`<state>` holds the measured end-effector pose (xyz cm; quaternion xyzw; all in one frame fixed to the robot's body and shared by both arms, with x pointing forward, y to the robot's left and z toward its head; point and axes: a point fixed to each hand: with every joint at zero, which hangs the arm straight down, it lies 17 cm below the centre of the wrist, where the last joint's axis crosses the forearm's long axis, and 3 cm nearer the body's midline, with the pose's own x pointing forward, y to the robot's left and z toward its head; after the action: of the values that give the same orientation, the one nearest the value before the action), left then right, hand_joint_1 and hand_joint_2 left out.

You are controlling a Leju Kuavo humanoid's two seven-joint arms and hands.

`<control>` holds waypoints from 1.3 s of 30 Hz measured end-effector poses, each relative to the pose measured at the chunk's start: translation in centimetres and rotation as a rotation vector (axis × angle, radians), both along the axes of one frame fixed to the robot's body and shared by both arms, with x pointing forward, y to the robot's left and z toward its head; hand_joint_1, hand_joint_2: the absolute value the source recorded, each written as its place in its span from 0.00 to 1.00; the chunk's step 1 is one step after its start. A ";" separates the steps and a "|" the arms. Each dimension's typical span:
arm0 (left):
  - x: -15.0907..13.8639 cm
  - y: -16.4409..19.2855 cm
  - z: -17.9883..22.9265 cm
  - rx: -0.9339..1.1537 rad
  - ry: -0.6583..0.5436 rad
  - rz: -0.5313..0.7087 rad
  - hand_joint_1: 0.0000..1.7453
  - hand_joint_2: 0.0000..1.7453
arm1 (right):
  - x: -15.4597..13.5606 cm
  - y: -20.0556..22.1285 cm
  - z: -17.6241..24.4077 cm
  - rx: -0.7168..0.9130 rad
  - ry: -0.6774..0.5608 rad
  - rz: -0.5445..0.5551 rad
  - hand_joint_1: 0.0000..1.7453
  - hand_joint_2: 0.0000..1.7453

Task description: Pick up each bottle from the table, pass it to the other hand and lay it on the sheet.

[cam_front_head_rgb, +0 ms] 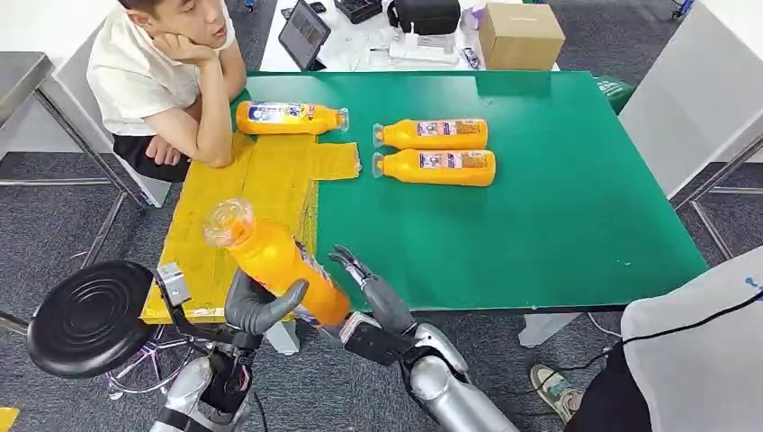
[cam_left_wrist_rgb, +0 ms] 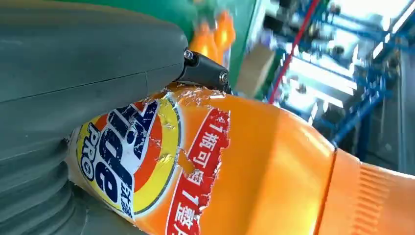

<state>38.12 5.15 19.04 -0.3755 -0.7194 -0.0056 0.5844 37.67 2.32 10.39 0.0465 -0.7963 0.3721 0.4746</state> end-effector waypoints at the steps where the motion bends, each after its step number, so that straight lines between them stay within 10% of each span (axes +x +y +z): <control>1: 0.5 0.6 -0.2 0.043 -0.015 0.045 1.00 1.00 | 0.1 -0.5 0.1 -0.003 -0.022 -0.028 0.00 0.00; 13: 4.5 7.3 2.1 0.718 -0.402 0.603 1.00 1.00 | 0.4 -7.3 1.0 -0.094 -0.223 -0.317 0.00 0.00; 27: 7.0 6.8 0.8 0.867 -0.436 0.577 1.00 1.00 | 0.2 -9.0 1.2 -0.104 -0.244 -0.356 0.00 0.00; 39: 13.9 3.7 -9.3 1.370 -0.376 0.335 1.00 1.00 | -1.2 -4.4 3.0 0.055 -0.208 -0.215 0.00 0.00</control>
<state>52.05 8.88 9.71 0.1971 -0.6903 -0.4294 0.5480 36.45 -2.10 13.38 -0.0651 -0.8514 0.3000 0.4252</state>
